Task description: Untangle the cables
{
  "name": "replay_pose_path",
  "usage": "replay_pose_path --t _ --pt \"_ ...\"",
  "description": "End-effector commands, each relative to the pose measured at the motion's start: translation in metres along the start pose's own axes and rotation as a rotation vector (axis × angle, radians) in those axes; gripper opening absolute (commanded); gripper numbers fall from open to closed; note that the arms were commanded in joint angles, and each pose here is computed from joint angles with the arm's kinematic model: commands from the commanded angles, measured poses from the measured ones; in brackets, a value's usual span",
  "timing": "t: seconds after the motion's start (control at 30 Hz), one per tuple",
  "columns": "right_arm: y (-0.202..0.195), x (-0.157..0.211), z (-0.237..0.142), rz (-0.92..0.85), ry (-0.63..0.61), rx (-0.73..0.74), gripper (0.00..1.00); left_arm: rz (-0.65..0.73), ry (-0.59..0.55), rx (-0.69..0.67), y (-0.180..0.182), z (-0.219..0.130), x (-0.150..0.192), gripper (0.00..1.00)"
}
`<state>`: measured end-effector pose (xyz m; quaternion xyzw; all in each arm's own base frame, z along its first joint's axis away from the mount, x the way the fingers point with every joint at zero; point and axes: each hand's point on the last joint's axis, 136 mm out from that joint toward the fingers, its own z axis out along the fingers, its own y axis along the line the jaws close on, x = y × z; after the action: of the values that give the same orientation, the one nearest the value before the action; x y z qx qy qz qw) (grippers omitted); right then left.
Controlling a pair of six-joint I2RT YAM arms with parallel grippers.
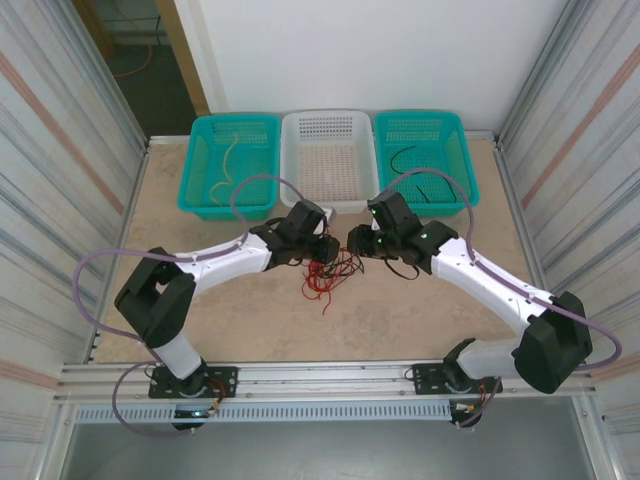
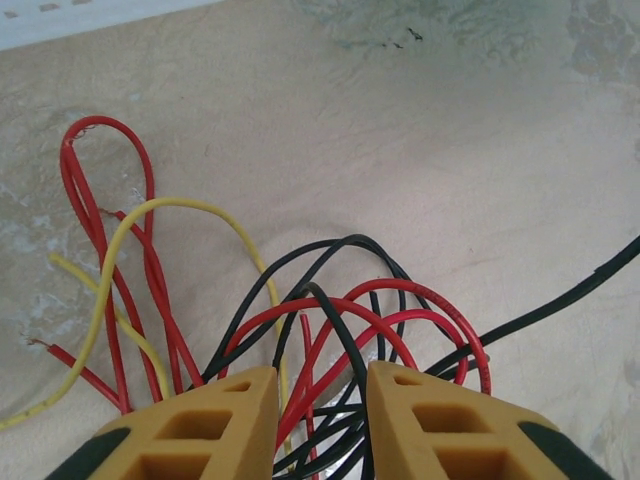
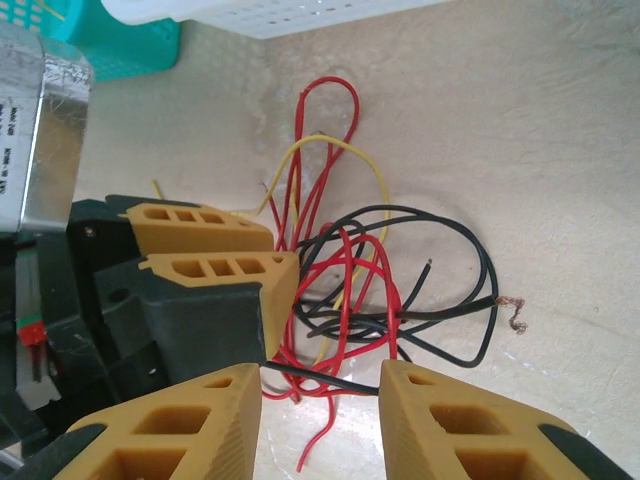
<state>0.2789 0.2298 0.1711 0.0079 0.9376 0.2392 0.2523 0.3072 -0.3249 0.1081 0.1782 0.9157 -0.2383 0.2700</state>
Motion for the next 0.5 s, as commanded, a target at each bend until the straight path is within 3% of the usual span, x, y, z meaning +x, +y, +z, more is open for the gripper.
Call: replay_pose_path --t 0.0,0.47 --pt "-0.0025 0.0015 0.0008 0.012 -0.008 0.012 0.36 0.016 -0.001 0.028 -0.0036 -0.0008 0.0001 0.28" --pt "-0.0043 0.0023 0.0024 0.011 -0.003 0.022 0.42 0.019 0.022 0.058 -0.0085 0.0032 0.005 0.33"
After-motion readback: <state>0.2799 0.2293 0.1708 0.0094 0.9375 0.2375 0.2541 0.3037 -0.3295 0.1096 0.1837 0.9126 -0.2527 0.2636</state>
